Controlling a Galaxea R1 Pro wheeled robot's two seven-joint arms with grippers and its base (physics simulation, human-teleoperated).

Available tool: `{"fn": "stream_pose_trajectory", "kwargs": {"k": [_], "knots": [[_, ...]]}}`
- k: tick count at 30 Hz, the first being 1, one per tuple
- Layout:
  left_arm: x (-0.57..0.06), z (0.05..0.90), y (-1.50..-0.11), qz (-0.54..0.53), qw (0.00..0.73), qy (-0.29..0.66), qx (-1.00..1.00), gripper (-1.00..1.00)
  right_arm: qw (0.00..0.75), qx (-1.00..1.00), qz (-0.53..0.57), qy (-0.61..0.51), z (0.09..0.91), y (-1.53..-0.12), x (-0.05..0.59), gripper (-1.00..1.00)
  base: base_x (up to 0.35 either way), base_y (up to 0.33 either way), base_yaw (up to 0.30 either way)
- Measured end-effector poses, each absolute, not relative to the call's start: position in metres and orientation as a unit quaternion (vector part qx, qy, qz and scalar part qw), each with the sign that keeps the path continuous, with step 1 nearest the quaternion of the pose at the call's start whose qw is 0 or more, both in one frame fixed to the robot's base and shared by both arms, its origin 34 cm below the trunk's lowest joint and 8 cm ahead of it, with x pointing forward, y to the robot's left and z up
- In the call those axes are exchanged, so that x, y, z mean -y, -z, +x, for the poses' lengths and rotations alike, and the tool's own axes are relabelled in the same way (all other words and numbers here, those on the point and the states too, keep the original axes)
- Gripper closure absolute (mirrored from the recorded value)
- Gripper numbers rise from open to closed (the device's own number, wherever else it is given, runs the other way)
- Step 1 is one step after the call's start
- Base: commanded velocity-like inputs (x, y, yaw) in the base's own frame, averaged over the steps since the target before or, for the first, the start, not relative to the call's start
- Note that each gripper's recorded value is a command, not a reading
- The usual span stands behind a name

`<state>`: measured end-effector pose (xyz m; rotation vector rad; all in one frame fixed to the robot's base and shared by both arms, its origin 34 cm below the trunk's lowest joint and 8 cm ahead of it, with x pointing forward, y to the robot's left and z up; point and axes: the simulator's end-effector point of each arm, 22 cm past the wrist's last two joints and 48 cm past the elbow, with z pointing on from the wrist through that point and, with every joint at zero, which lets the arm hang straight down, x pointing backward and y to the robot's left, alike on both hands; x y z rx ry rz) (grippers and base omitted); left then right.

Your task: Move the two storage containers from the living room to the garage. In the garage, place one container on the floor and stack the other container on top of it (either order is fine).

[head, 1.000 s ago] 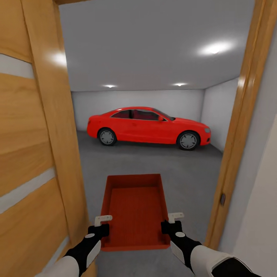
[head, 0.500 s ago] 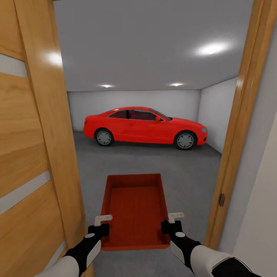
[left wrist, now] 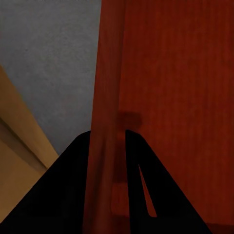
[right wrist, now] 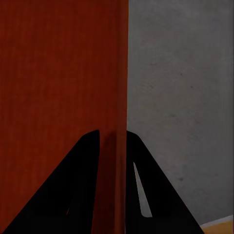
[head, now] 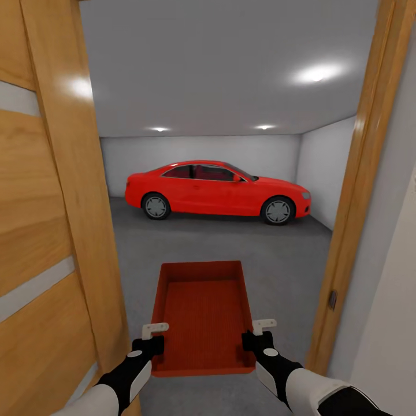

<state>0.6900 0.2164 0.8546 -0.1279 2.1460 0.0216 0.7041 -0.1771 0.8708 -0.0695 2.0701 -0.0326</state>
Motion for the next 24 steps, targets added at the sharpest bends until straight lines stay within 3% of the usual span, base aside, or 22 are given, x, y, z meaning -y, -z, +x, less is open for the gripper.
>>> {"fn": "stream_pose_trajectory", "kwargs": {"k": [10,24], "knots": [[-0.2163,0.6899,-0.8548,-0.052,0.476,-0.009,-0.878,1.00,0.510,-0.860,-0.029,0.014,0.7040,-0.8709,0.1773,1.00,0.028,0.001,-0.077],[-0.2162,0.6879,-0.8525,-0.054,0.473,-0.009,-0.879,1.00,0.507,-0.861,-0.031,0.014,0.7030,-0.8699,0.1773,1.00,0.289,0.095,-0.001]]}}
